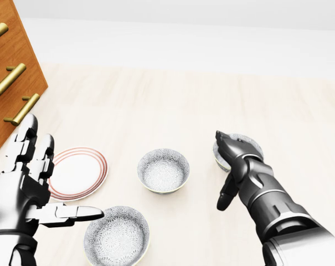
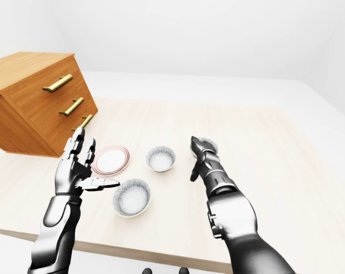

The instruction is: Stack the bowl at the front on the bowl in the middle.

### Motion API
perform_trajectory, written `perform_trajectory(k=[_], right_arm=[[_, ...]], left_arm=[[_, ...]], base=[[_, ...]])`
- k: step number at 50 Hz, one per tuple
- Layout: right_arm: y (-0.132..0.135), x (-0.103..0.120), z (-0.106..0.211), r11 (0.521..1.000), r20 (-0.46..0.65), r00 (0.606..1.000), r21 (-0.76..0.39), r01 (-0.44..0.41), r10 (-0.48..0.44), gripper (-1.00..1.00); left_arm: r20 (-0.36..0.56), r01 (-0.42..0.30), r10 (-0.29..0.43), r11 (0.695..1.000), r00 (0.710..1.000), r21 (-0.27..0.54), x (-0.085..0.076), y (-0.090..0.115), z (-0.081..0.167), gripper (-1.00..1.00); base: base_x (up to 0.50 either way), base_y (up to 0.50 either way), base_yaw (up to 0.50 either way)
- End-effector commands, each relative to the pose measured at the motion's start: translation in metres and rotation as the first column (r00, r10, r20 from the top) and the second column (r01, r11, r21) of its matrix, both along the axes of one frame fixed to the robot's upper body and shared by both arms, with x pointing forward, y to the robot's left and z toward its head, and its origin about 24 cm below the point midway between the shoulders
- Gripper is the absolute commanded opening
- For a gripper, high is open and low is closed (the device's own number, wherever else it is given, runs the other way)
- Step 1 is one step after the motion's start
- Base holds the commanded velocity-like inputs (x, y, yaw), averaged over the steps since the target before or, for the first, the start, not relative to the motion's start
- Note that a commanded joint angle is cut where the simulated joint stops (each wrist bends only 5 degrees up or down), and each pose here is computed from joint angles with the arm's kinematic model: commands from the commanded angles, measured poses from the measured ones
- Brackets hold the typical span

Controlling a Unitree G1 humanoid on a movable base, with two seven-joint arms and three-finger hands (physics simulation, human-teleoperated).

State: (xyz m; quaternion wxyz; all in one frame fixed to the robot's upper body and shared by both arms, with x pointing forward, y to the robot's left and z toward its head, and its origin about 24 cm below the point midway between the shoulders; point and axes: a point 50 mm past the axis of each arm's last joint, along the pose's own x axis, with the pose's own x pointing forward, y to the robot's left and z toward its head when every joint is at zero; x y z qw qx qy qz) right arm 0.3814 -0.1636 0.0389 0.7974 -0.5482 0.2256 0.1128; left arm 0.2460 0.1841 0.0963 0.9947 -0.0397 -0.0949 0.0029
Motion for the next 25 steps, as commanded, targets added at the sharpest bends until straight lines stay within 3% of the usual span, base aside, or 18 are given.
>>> perform_trajectory(k=[1,23,24,25], right_arm=[[-0.0067,0.0018,0.0042,0.999,0.017,1.0,-0.043,0.004,-0.003,1.0],[-0.0052,-0.0021,-0.0031,0.995,-0.047,0.998,-0.092,-0.042,0.038,1.0],[-0.0053,-0.002,-0.0029,0.995,-0.036,0.999,-0.09,-0.036,0.033,-1.0],[-0.0055,-0.0018,-0.0026,0.995,-0.03,0.999,-0.092,-0.034,0.031,-1.0]], left_arm=[[-0.002,0.001,-0.001,1.0,1.0,-0.001,0.0,0.0005,-0.0006,1.0],[0.011,0.002,-0.002,1.0,1.0,-0.004,-0.0022,0.0022,0.0022,1.0],[0.012,0.001,-0.001,1.0,1.0,-0.004,-0.0024,0.0025,0.0025,1.0],[0.014,0.001,-0.001,1.0,1.0,-0.005,-0.0026,0.0029,0.0029,1.0]], base=[[0.0,0.0,0.0],[0.0,0.0,0.0],[0.0,0.0,0.0],[0.0,0.0,0.0]])
